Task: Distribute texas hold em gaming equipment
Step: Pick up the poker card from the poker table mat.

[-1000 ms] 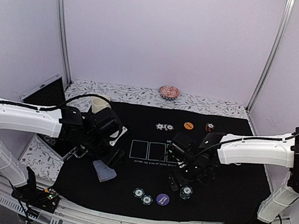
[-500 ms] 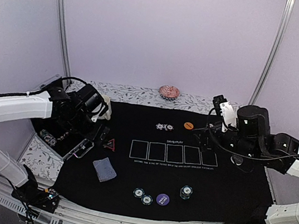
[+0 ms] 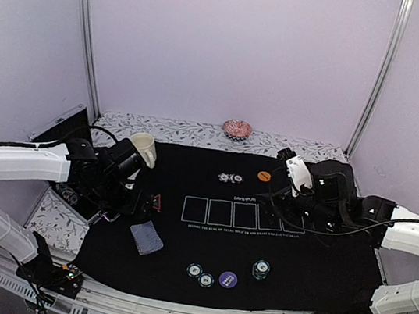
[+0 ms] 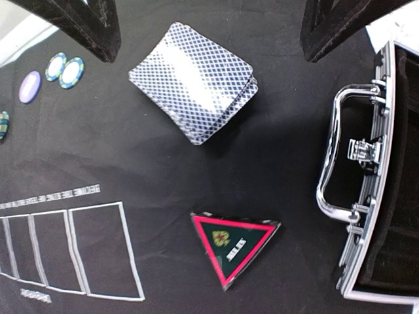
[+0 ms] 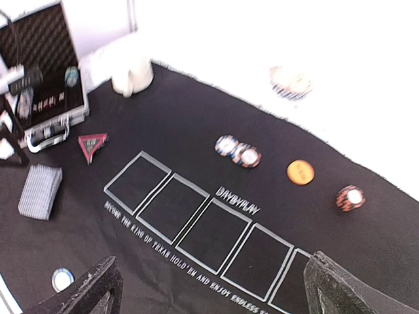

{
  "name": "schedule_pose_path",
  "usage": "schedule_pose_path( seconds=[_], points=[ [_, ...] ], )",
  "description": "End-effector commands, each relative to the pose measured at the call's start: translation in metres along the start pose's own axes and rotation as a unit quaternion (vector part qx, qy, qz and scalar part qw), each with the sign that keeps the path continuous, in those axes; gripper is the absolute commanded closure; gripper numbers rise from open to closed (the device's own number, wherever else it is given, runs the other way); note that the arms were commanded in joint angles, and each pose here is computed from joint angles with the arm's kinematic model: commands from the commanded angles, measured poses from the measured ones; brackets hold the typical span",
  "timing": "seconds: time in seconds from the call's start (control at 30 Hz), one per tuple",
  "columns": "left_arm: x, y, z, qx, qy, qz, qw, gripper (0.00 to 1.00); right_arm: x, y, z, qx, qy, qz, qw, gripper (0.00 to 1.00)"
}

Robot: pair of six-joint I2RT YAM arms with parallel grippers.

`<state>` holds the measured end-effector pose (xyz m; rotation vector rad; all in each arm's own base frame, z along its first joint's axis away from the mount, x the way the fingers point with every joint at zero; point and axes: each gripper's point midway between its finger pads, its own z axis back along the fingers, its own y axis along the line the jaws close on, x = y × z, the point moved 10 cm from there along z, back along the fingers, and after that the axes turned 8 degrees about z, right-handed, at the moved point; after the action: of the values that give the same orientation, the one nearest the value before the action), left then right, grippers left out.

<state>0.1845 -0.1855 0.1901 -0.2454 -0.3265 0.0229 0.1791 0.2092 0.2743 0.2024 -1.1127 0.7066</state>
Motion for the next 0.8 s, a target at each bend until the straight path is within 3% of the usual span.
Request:
schedule_pose_path(
  seconds=[0.0, 0.13, 0.4, 0.77],
  points=[
    [-0.011, 0.004, -0.020, 0.014, 0.031, 0.011, 0.999, 0.02, 0.009, 0.011, -0.015, 0.045, 0.003, -0.012, 0.999, 0.01],
    [-0.016, 0.005, -0.030, -0.010, 0.035, 0.011, 0.999, 0.07, 0.013, 0.021, -0.027, 0.090, 0.014, -0.046, 0.995, 0.00],
    [-0.010, 0.010, -0.038, -0.029, 0.018, -0.005, 0.999, 0.14, 0.016, 0.055, -0.064, 0.201, 0.053, -0.142, 0.968, 0.10],
    [-0.006, 0.024, -0.024, -0.059, -0.022, -0.023, 0.998, 0.14, 0.016, 0.145, -0.102, 0.201, 0.140, -0.095, 0.965, 0.11]
  ],
)
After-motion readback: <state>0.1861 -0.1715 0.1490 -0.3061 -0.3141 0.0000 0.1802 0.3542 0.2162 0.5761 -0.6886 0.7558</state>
